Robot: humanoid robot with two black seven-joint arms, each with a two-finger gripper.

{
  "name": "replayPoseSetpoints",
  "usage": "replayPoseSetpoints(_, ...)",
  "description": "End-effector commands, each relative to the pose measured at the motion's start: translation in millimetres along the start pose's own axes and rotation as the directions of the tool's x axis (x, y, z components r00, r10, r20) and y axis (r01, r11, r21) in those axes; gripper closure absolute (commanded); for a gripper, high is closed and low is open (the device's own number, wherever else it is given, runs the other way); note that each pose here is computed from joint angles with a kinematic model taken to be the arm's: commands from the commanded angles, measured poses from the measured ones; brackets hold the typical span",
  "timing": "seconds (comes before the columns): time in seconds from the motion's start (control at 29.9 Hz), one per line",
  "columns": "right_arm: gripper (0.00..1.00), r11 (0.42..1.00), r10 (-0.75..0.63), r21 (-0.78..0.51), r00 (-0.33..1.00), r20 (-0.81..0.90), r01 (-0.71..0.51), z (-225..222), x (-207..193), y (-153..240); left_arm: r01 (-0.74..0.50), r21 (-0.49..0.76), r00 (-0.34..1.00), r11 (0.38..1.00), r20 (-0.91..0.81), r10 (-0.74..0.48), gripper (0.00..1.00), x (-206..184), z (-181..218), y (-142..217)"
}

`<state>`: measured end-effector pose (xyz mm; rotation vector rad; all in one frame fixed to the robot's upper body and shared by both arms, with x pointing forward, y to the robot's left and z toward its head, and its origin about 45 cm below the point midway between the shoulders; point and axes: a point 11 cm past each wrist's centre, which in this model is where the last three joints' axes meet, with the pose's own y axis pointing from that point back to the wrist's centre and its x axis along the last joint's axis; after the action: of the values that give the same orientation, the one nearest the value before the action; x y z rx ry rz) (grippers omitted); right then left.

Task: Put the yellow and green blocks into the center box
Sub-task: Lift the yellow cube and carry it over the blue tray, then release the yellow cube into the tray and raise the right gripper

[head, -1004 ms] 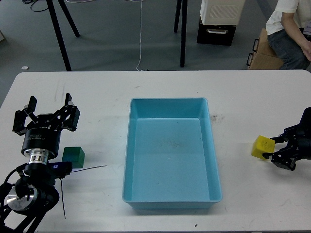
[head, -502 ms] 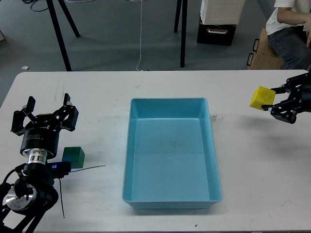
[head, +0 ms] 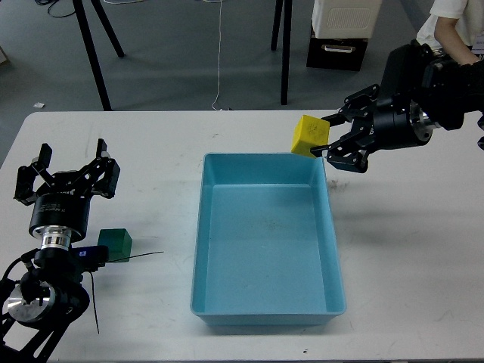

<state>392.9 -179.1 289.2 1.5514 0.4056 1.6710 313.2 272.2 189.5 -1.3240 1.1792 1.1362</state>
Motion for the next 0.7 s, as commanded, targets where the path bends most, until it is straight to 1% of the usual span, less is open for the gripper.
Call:
replayPoseSetpoints(0.0,0.88,0.996,-0.037,0.081,0.999,-0.038,0.04,-22.8,4.5,-25.7,0.004,-0.007,1.0,1.0,0.0,-0.004,0.0,-1.1,1.8,-0.7)
replayPoseSetpoints(0.17,0.87,0.981,-0.09,0.165,0.992,-0.085,0.103,-50.4,-3.3,-51.8,0.009,-0.011,1.0,1.0,0.0,-0.009,0.0,-2.8,3.5,-2.0)
replayPoseSetpoints(0.3,0.86,0.967,-0.134,0.202,0.985,-0.112,0.155,-63.8,-13.8,-64.5,0.017,-0.024,1.0,1.0,0.0,-0.017,0.0,-5.5,7.6,-3.7)
replayPoseSetpoints(0.44,0.8,0.959,-0.156,0.217,0.979,-0.132,0.182,-69.8,-17.3,-71.9,0.017,-0.024,1.0,1.0,0.002,-0.017,0.0,-5.6,8.0,-3.7)
replayPoseSetpoints(0.47,0.75,0.96,-0.157,0.214,0.979,-0.132,0.183,-68.6,-16.9,-72.8,0.018,-0.024,1.0,1.0,0.003,-0.017,0.0,-5.7,8.5,-3.7)
replayPoseSetpoints(0.5,0.68,0.96,-0.157,0.212,0.979,-0.128,0.182,-67.7,-17.4,-74.1,0.018,-0.024,1.0,1.0,0.003,-0.017,0.0,-5.7,8.5,-3.7)
replayPoseSetpoints(0.54,0.58,0.961,-0.16,0.207,0.979,-0.127,0.184,-66.1,-17.6,-74.6,0.018,-0.025,1.0,1.0,0.003,-0.017,0.0,-5.7,8.6,-3.7)
replayPoseSetpoints(0.57,0.49,0.961,-0.164,0.205,0.979,-0.123,0.187,-65.5,-19.5,-74.9,0.018,-0.024,1.0,1.0,0.003,-0.017,0.0,-5.7,8.5,-3.7)
replayPoseSetpoints(0.6,0.45,0.961,-0.166,0.204,0.979,-0.118,0.188,-65.1,-21.3,-75.3,0.019,-0.023,1.0,1.0,0.003,-0.019,0.0,-6.1,8.3,-4.1)
replayPoseSetpoints(0.67,0.38,0.962,-0.168,0.2,0.979,-0.112,0.188,-63.5,-22.8,-75.5,0.022,-0.022,1.0,1.0,0.003,-0.022,0.0,-7.4,7.7,-5.4)
